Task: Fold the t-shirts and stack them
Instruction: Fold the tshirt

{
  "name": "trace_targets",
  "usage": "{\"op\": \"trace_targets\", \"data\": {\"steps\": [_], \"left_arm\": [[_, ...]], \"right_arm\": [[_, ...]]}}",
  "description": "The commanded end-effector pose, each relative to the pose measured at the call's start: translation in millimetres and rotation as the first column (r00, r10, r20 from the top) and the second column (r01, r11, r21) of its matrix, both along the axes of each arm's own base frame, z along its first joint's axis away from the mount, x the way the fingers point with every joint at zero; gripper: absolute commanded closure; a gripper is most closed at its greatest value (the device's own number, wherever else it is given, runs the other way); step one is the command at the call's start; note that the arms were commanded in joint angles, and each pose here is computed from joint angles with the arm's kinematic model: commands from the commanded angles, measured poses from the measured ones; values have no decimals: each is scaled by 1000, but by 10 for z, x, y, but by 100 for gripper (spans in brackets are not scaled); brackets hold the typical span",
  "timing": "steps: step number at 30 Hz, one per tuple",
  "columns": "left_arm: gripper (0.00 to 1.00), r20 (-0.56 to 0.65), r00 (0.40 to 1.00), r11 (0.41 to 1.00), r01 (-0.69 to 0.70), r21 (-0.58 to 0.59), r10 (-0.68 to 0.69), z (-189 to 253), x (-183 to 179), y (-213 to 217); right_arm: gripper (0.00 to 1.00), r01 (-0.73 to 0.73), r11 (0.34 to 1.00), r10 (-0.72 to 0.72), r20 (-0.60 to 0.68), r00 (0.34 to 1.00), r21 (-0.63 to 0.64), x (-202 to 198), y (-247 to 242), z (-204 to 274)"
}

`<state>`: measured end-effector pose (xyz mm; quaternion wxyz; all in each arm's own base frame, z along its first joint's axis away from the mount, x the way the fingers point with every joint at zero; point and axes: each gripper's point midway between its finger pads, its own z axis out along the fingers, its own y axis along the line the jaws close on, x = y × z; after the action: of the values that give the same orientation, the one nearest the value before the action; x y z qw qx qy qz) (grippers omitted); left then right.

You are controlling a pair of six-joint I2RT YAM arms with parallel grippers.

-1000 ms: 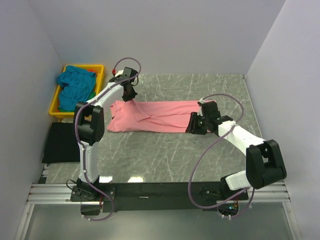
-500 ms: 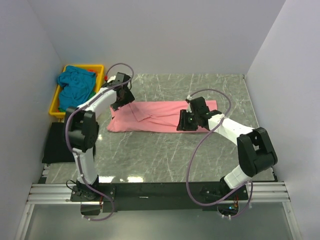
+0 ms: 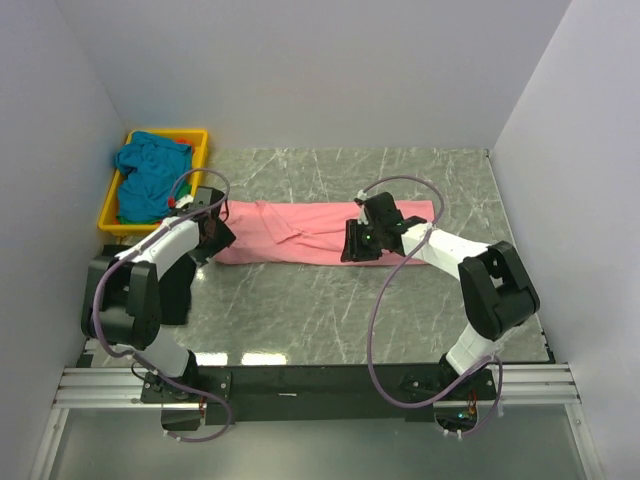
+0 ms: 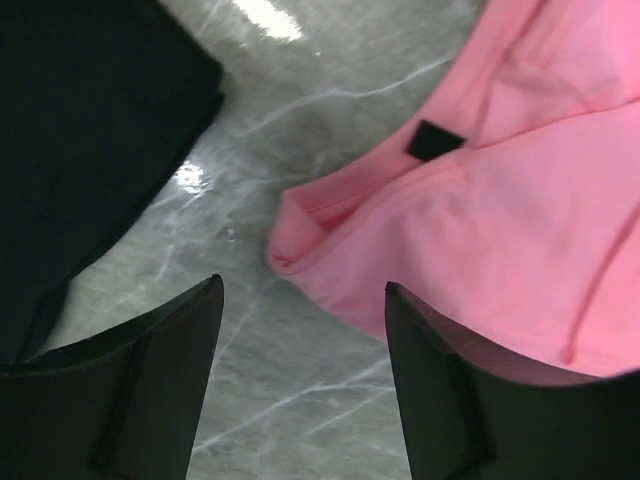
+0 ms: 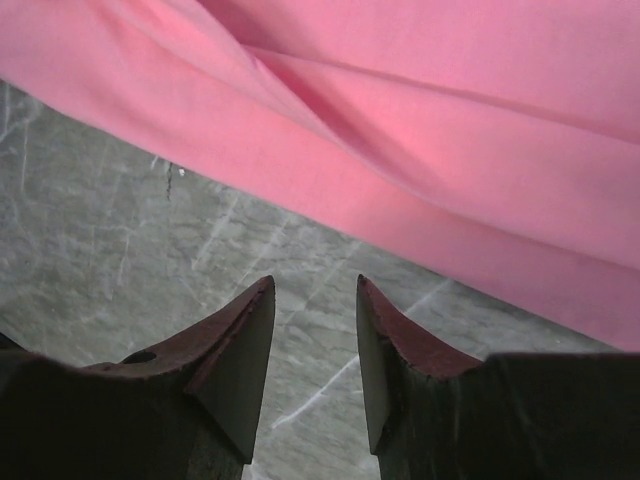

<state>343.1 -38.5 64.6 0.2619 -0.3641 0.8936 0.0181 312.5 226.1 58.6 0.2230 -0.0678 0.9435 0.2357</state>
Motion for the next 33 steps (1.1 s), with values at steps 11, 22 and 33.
{"op": "trace_targets", "data": {"steps": [11, 22, 33], "left_arm": [[43, -23, 999, 999, -34, 26, 34, -283, 139, 121], [66, -102, 992, 996, -68, 56, 74, -473, -134, 306], [66, -107, 992, 996, -61, 69, 69, -409, -186, 366]], "right_arm": [[57, 27, 1000, -27, 38, 999, -3, 218, 102, -116], [61, 134, 991, -134, -40, 990, -16, 166, -96, -443], [63, 150, 988, -147, -62, 987, 38, 136, -246, -254]]}}
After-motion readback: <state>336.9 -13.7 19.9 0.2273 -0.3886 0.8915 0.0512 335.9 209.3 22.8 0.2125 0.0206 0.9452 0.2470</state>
